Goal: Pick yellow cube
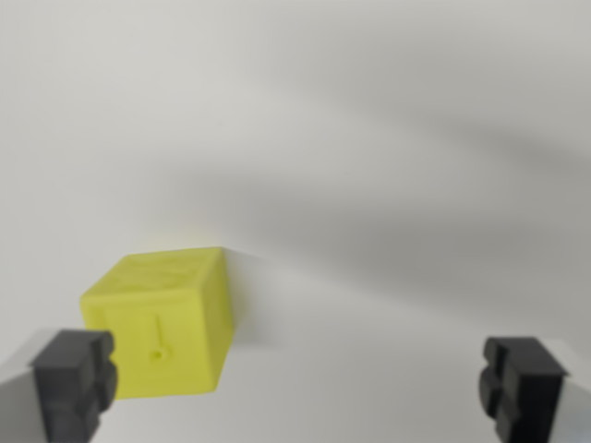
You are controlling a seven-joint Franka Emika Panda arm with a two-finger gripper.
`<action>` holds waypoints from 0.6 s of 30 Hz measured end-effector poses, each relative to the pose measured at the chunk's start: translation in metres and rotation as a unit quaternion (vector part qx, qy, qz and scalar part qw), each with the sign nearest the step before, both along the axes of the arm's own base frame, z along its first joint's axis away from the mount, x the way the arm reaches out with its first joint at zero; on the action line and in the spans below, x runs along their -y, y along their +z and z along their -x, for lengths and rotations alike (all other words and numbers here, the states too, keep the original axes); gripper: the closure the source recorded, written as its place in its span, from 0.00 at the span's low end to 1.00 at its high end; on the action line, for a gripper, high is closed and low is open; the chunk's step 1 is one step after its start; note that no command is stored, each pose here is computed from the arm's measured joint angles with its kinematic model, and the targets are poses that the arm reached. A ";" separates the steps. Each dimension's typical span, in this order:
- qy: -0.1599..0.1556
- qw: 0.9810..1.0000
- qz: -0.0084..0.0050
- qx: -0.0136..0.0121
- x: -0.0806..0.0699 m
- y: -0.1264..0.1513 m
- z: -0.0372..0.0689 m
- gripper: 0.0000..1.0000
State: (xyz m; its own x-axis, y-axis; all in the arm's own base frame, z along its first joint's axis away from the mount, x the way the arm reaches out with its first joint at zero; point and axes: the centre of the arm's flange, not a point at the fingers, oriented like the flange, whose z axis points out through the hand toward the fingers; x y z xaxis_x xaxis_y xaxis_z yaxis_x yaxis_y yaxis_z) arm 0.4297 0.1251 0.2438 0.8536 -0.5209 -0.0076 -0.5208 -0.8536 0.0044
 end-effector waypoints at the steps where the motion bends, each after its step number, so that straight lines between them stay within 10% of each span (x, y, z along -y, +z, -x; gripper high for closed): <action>1: 0.002 1.000 0.000 0.000 -0.002 -0.003 0.002 0.00; 18: 0.032 0.999 0.000 0.002 -0.027 -0.045 0.041 0.00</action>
